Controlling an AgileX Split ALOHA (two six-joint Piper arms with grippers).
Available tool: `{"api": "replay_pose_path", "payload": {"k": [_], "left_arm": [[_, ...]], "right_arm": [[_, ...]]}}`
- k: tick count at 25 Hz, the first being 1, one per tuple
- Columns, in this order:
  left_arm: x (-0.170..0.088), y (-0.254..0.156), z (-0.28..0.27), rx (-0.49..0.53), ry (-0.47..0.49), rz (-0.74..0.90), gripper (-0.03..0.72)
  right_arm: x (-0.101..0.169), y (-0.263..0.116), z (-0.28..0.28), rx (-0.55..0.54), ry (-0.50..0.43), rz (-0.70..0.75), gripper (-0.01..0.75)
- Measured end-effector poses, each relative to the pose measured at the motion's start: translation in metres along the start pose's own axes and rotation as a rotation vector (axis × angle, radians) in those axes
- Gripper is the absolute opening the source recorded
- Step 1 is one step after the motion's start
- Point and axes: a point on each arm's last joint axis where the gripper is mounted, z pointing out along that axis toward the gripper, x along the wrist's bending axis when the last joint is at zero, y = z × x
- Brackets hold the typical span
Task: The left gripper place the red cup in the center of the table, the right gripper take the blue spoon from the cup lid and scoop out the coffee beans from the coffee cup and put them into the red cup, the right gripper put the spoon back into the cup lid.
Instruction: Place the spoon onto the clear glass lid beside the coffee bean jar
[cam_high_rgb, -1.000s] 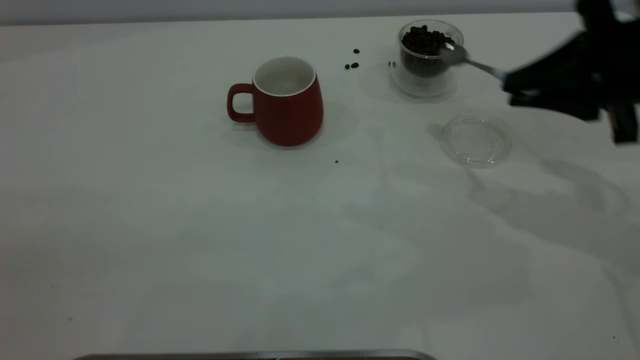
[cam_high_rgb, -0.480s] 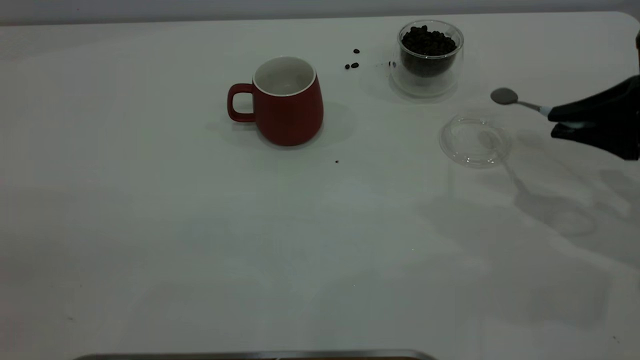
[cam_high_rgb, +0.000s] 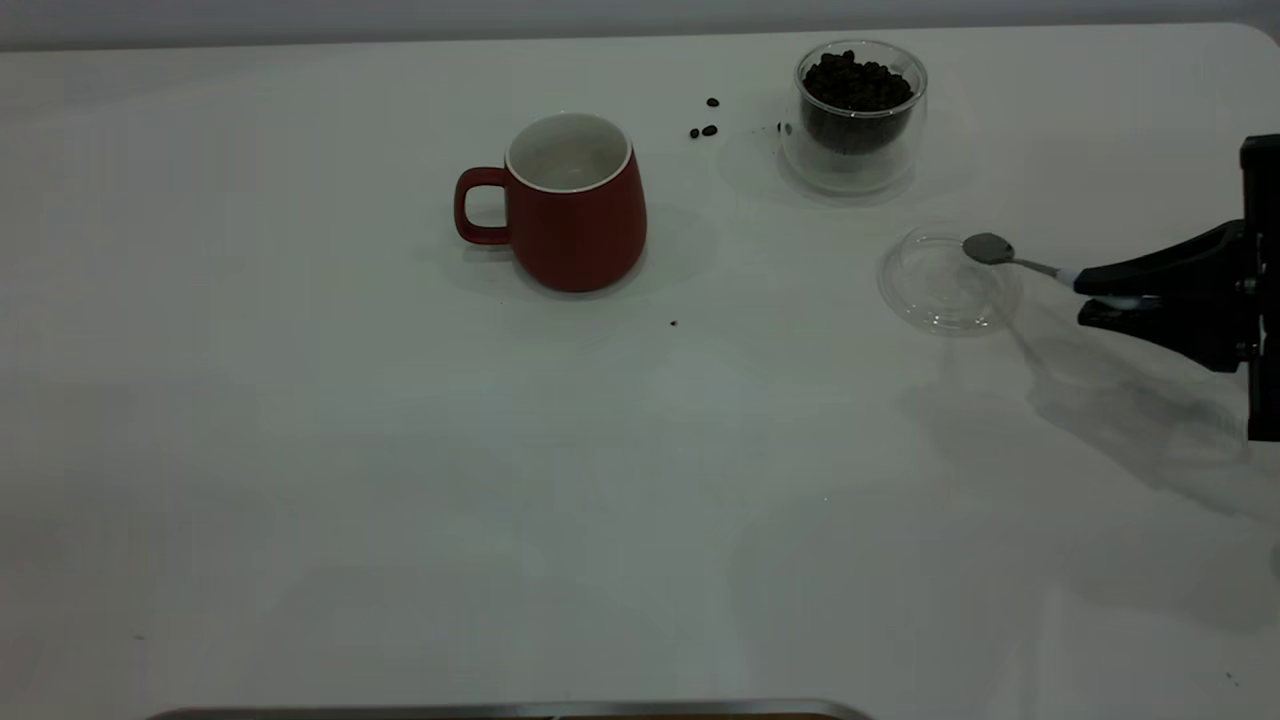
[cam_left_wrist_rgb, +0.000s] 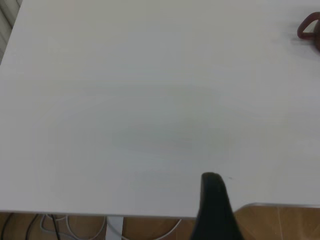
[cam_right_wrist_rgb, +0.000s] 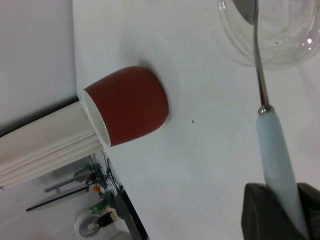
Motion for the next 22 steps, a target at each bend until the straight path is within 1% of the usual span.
{"api": "replay_pose_path", "payload": {"k": [4, 10, 18, 22], "left_arm": [[0.0, 0.0, 0.0, 0.0, 0.0, 0.0, 0.587], [0.0, 0.0, 0.0, 0.0, 0.0, 0.0, 0.587], [0.0, 0.0, 0.0, 0.0, 0.0, 0.0, 0.587], [0.0, 0.0, 0.0, 0.0, 0.0, 0.0, 0.587]], "right_arm": [[-0.001, 0.001, 0.004, -0.004, -0.009, -0.018, 0.113], [0.002, 0.018, 0.009, -0.012, -0.005, -0.049, 0.113], [-0.008, 0.013, 0.024, 0.036, -0.022, -0.02, 0.113], [-0.007, 0.016, 0.026, 0.018, -0.015, -0.035, 0.113]]}}
